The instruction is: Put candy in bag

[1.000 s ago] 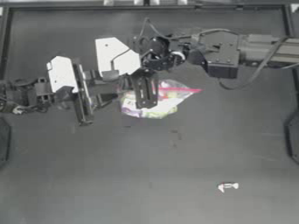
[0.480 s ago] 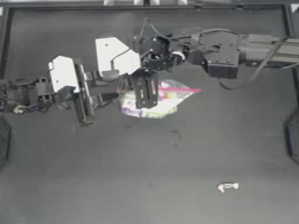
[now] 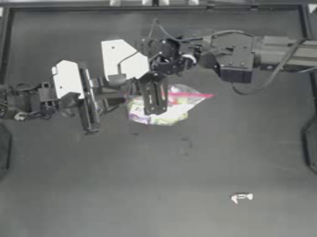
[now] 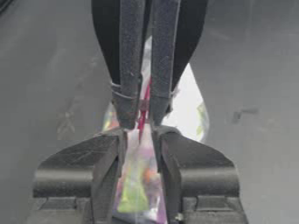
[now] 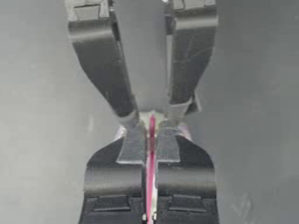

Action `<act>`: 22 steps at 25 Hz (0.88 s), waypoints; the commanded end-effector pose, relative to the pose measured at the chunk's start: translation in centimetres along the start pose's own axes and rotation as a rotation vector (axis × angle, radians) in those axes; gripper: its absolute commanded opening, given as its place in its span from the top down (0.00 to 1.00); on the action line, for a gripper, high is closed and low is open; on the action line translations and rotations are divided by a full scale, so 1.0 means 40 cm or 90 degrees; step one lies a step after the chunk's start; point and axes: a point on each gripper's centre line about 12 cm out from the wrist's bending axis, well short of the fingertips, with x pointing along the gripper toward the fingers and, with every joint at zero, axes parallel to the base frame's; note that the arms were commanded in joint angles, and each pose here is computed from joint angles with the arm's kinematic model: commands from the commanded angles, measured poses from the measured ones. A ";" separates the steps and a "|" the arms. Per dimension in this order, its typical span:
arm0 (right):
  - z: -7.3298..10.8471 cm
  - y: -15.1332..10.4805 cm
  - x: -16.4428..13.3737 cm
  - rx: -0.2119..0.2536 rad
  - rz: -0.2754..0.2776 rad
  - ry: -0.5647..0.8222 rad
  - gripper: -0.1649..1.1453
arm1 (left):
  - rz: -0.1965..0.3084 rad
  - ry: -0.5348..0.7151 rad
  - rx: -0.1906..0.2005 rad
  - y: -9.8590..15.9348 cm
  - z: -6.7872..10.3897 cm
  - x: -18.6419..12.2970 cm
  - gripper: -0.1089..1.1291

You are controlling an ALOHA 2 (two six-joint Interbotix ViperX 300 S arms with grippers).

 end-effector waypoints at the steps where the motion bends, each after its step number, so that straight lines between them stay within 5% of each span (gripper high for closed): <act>1: 0.030 -0.002 -0.059 -0.003 -0.011 -0.037 0.83 | 0.001 -0.030 0.001 0.002 0.038 -0.003 0.36; 22: 0.027 -0.002 -0.053 -0.001 -0.009 -0.035 0.83 | -0.004 -0.042 0.009 -0.003 0.056 -0.014 0.37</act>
